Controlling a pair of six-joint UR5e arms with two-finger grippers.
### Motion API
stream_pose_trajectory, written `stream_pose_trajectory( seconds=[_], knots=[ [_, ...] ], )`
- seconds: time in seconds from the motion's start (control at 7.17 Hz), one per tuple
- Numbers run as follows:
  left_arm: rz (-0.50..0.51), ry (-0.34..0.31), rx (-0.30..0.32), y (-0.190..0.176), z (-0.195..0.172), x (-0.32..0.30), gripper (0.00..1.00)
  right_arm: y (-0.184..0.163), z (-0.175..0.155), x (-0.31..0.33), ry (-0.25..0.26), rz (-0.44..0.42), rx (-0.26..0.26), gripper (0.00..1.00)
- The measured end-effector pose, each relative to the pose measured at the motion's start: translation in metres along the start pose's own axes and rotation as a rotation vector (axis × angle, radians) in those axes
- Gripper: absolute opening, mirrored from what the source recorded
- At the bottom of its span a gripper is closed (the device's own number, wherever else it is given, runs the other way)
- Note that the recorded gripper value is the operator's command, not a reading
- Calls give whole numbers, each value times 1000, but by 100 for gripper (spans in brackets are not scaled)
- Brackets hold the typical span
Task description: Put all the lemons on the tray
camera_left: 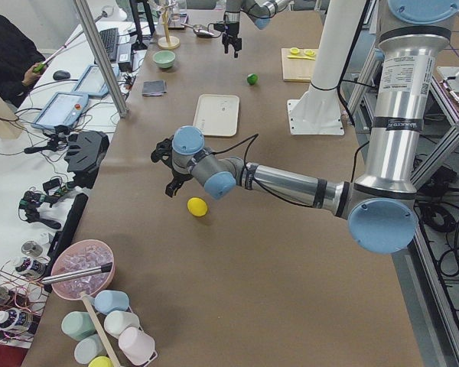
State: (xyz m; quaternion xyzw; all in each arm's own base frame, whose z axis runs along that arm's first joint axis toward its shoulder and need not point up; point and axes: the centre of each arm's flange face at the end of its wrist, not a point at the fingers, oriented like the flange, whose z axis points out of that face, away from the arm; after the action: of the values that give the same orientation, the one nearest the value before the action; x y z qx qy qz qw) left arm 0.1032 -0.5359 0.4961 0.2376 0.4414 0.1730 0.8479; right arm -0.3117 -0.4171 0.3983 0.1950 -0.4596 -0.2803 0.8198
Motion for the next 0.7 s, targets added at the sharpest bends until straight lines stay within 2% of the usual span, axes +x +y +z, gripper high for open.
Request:
stream_pose_trajectory(
  seconds=[0.28, 0.7],
  knots=[
    [3, 1, 0, -1, 0, 1, 98, 9, 31, -49, 10, -45, -4, 100],
    [4, 1, 0, -1, 0, 1, 98, 26, 65, -90, 19, -30, -27, 100]
  ],
)
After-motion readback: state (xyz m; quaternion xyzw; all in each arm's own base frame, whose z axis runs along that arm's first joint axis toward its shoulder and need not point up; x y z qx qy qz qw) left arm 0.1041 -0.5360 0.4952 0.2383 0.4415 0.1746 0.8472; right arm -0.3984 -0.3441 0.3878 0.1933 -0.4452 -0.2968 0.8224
